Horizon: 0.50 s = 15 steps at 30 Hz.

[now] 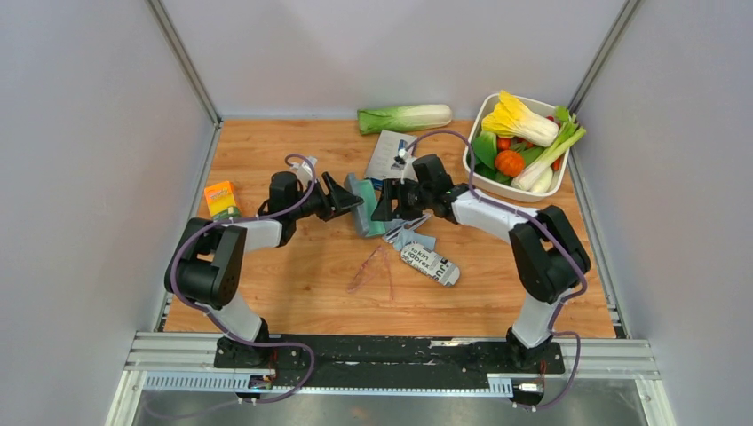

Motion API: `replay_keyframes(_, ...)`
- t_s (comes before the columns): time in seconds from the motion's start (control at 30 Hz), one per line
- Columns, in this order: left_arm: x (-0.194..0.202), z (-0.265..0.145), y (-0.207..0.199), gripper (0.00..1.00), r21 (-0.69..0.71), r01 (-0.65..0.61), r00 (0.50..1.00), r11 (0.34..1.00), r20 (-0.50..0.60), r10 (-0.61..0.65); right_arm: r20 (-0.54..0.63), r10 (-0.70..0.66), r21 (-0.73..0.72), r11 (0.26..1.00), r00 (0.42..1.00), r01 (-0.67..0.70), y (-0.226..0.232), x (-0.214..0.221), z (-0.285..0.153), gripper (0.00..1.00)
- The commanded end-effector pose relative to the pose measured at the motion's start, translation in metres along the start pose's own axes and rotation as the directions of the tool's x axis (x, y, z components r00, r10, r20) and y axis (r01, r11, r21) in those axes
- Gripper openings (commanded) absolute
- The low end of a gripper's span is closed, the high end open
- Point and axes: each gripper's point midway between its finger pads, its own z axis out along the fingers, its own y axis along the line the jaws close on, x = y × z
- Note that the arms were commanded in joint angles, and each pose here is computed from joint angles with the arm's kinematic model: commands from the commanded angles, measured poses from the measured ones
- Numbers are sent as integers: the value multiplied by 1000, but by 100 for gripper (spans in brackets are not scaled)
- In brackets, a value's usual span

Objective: Organize the sunglasses
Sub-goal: Place the sunglasses case at the center of the board.

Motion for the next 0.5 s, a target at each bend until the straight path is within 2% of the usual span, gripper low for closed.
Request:
replay_keyframes(0.0,-13,-14,-31,43,123,-71,997,990,51,65,25,-41,177,984,999,36,-25,-21,22,73)
replay_keyframes(0.17,-11,-19,-35,43,135,-72,997,988,49,66,4,-89,227,970,996,86,-20,-29,43,56)
replay_keyframes(0.3,-13,-22,-42,43,157,-76,996,985,54,68,-15,-102,241,965,995,102,-19,-28,56,48)
replay_keyframes(0.4,-15,-24,-44,43,160,-78,996,984,59,69,-19,-96,234,967,995,98,-18,-27,60,37)
replay_keyframes(0.47,-16,-26,-43,43,159,-79,996,984,60,70,-20,-93,234,968,995,95,-19,-26,62,23)
